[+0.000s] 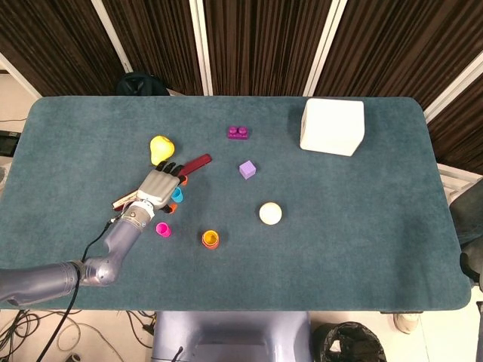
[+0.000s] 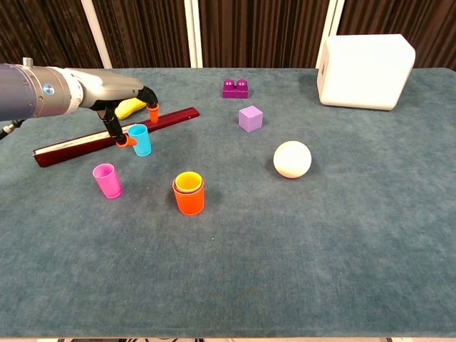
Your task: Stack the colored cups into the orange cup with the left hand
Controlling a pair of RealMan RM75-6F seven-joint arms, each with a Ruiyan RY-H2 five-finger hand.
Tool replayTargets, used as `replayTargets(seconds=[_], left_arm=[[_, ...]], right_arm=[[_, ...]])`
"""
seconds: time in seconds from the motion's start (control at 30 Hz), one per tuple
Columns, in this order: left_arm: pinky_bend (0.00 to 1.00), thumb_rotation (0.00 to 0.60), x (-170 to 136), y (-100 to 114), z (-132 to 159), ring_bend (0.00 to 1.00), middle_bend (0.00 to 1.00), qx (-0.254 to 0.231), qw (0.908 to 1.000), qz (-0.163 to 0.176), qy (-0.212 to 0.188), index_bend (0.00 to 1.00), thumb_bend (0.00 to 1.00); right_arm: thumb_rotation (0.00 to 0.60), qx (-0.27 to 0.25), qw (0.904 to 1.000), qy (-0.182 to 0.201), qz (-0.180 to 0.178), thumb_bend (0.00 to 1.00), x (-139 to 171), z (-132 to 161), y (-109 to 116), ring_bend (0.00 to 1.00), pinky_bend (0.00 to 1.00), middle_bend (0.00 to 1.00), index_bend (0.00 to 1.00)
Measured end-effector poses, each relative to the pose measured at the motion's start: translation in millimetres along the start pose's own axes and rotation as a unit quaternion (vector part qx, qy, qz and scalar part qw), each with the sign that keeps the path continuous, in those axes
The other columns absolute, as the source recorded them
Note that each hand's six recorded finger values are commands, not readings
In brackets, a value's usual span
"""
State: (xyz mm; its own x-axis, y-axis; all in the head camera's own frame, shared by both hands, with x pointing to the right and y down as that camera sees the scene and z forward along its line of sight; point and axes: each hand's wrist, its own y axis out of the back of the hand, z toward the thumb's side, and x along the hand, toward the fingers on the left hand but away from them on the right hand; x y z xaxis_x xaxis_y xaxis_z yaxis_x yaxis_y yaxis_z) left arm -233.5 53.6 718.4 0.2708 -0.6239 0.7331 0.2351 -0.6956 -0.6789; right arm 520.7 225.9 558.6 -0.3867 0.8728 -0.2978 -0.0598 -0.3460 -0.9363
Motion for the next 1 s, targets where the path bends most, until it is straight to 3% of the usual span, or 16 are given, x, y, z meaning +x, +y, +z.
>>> replayTargets(seconds=[1.0], left_arm=[[0.00,0.600,8.7,-7.3,-4.7,0.00,0.07,0.014,0.9997,0.014,0.015,0.40,0.31]], right_arm=[[0.600,-0.001,1.0000,-0.002,0.000,0.42,-0.2,-0.2,-0.7,0.04,0.01,0.00,0.04]])
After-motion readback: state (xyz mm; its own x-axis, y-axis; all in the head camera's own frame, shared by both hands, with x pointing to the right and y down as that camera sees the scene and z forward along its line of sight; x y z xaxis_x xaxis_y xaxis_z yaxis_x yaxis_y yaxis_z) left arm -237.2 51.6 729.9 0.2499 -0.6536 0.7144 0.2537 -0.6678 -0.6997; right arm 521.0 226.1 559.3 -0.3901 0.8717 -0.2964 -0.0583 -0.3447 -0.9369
